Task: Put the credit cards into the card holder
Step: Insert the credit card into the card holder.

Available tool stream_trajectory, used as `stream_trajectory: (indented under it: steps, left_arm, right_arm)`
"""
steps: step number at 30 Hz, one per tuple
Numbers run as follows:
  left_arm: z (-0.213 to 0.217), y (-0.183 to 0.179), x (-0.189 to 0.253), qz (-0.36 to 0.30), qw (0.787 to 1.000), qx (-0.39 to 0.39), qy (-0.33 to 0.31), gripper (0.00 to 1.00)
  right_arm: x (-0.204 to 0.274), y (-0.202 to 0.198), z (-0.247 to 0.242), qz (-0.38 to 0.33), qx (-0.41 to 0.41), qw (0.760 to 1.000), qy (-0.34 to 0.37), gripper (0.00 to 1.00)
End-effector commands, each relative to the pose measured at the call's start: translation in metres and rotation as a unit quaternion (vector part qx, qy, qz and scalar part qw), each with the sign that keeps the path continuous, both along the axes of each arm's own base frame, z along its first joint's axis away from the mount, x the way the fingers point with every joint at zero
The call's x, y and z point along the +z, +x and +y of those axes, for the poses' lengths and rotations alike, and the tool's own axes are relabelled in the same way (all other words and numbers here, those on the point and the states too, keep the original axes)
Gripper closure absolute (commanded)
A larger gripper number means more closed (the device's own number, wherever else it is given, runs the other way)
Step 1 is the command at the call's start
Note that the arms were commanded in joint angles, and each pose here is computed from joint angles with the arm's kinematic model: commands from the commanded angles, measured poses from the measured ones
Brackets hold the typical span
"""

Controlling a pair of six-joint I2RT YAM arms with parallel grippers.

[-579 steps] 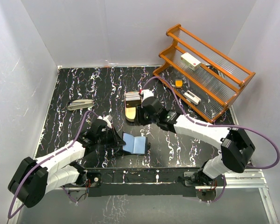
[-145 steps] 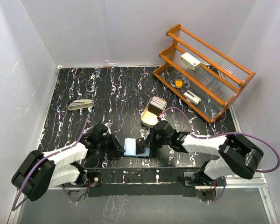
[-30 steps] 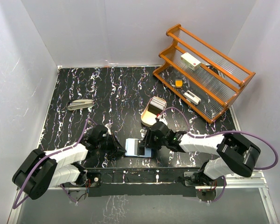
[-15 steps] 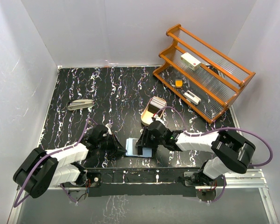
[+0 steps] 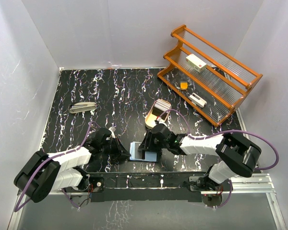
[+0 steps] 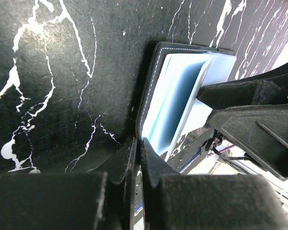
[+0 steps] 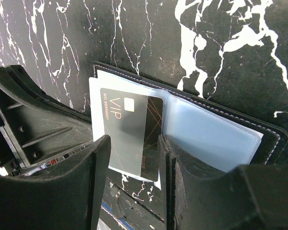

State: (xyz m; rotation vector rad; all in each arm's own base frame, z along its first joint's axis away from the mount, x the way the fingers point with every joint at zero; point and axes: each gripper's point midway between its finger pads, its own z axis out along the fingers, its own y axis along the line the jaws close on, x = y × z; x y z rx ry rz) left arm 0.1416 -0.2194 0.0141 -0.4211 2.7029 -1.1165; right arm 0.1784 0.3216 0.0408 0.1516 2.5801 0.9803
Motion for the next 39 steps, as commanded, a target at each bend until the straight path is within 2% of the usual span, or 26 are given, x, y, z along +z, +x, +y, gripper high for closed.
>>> stream_trajectory:
  steps: [1, 17, 23, 31, 39]
  left_arm:
    - [0.009, -0.015, -0.014, 0.024, 0.999, -0.005, 0.023, 1.00]
    - [0.009, -0.014, -0.013, 0.022, 1.000, -0.001, 0.021, 1.00]
    - [0.009, -0.014, -0.013, 0.023, 1.000, -0.002, 0.021, 1.00]
    - [0.008, -0.014, -0.013, 0.023, 1.000, -0.003, 0.020, 1.00]
    - [0.008, -0.015, -0.014, 0.024, 0.999, -0.003, 0.020, 1.00]
  right_arm:
    - [0.029, 0.007, 0.010, -0.022, -0.007, 0.999, 0.027, 0.57]
    - [0.011, -0.001, 0.008, -0.005, -0.008, 1.000, -0.005, 0.57]
    - [0.021, 0.001, 0.021, -0.018, 0.006, 1.000, 0.011, 0.57]
    - [0.020, 0.002, 0.027, -0.020, 0.012, 1.000, 0.011, 0.68]
    - [0.017, 0.002, 0.020, -0.021, 0.005, 1.000, -0.004, 0.75]
